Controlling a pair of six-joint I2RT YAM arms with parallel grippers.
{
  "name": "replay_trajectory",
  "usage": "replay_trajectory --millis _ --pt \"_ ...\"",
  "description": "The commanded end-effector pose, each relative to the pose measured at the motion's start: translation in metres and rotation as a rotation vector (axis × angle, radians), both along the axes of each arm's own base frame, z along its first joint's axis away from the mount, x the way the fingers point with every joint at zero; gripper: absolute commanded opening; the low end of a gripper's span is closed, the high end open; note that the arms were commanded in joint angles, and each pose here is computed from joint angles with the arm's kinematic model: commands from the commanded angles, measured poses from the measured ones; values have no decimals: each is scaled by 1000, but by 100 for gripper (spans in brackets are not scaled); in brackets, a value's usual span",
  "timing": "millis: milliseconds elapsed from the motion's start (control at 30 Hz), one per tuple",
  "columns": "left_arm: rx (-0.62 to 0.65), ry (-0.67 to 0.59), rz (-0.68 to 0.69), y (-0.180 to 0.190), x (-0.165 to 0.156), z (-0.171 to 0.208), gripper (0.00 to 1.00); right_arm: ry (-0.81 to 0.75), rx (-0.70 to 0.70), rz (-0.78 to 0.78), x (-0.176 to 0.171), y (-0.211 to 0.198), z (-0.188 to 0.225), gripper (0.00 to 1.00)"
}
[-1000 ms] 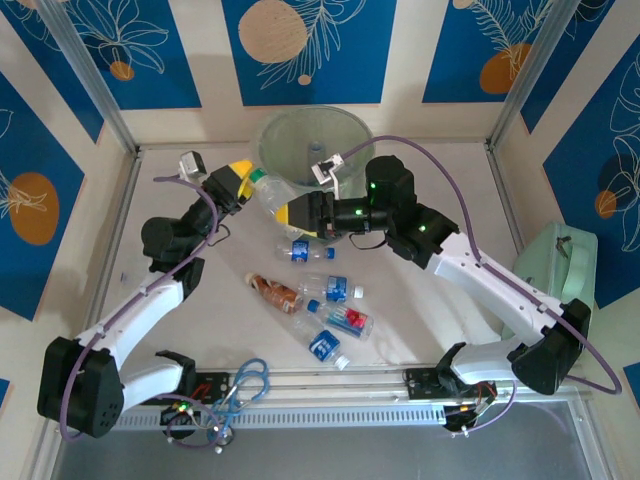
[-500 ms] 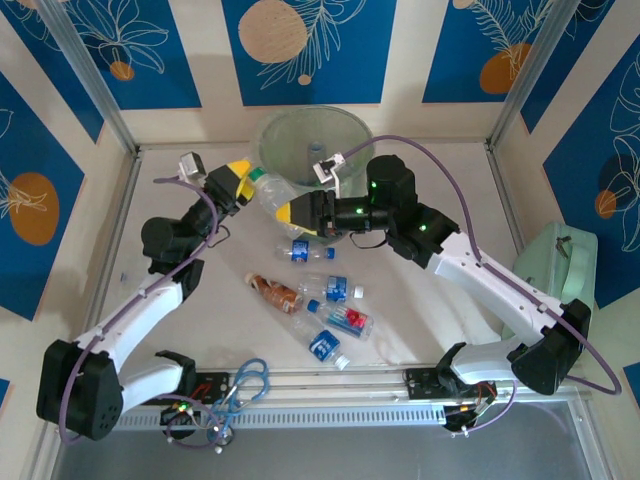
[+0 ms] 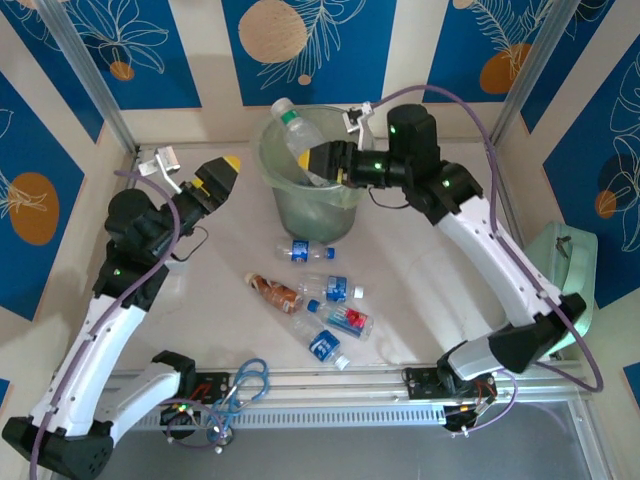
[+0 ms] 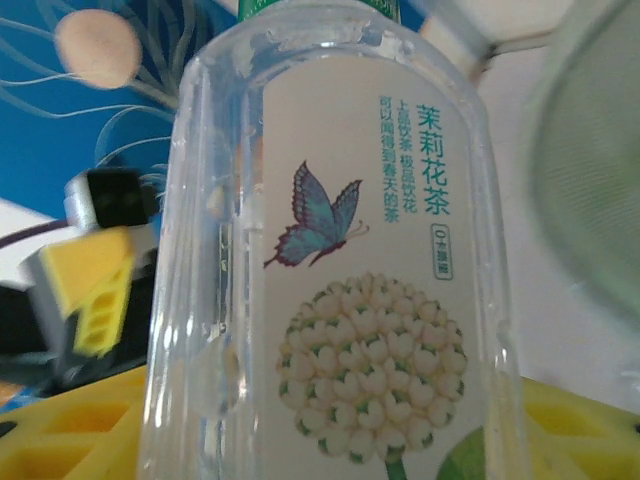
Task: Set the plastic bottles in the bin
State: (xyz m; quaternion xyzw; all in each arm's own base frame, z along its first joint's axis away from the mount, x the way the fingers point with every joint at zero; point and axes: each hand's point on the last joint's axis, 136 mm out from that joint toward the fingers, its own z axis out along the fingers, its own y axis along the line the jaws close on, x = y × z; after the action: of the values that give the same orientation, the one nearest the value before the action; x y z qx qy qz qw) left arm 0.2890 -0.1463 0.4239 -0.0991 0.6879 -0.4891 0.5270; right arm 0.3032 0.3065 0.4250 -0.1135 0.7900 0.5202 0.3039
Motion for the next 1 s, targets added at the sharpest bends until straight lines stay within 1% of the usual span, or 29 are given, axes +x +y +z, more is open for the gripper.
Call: replay_trajectory --millis 0,200,300,467,567,667,733,867,967 --pt "231 167 85 19 -1 -61 100 -5 -184 -41 28 -10 -34 51" --pt "286 237 54 19 -10 -92 96 -24 -349 -98 77 -17 -62 50" --pt "303 271 32 17 -14 -107 94 -40 -439 -115 94 -20 -76 49" --pt "321 311 26 19 -20 -126 92 -55 -523 -166 116 -33 -86 51" --pt "327 328 24 20 -22 -133 91 -56 -585 -198 127 -41 -94 57" --pt "336 343 28 21 -23 -140 91 -47 -616 -220 135 -48 -99 71" --pt "341 357 33 22 -23 -144 91 -50 -622 -228 136 -50 -97 77" --pt "345 393 41 24 -24 -155 92 -70 -611 -241 136 -49 -86 82" --pt "342 423 42 25 -26 -163 92 -87 -599 -244 132 -46 -75 83"
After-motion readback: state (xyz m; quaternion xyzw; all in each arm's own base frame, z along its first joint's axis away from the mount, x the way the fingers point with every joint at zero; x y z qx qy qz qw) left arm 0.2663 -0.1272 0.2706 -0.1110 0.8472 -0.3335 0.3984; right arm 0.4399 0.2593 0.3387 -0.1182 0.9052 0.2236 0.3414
